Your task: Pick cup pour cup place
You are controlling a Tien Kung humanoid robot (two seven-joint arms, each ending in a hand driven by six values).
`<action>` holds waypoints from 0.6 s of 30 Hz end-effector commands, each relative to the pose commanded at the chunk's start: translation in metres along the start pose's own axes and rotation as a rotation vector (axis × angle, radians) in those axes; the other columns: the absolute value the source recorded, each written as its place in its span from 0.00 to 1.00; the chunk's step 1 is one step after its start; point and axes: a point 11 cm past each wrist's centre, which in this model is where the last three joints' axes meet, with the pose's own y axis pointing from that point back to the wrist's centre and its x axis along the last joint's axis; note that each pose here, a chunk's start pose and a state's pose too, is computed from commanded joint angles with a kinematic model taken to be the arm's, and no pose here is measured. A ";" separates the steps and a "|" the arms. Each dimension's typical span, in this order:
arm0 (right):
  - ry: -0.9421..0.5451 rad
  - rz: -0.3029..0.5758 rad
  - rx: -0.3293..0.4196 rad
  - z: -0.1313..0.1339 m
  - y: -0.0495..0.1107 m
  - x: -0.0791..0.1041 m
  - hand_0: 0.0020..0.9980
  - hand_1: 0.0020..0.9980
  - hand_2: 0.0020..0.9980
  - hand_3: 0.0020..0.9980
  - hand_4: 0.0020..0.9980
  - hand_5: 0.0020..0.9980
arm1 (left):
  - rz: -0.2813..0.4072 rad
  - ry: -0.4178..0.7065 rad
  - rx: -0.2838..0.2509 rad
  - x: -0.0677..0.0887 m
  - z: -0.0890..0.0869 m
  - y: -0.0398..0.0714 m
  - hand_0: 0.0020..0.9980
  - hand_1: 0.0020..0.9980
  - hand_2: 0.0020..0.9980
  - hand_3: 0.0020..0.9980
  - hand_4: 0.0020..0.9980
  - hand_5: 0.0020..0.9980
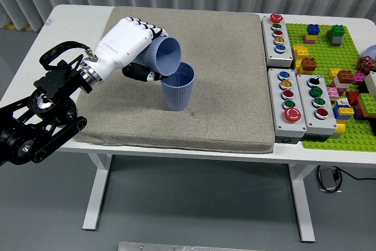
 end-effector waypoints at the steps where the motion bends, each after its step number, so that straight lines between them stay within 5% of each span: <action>1: 0.000 0.000 0.000 0.000 0.000 0.000 0.70 0.69 0.65 0.63 0.00 0.39 | 0.000 -0.001 0.000 0.000 0.000 0.000 0.48 0.42 0.48 0.47 0.84 0.29; 18: -0.002 0.000 0.002 -0.001 0.000 0.000 0.70 0.69 0.64 0.63 0.00 0.39 | 0.008 -0.053 -0.020 0.006 0.002 -0.004 0.47 0.41 0.47 0.47 0.84 0.29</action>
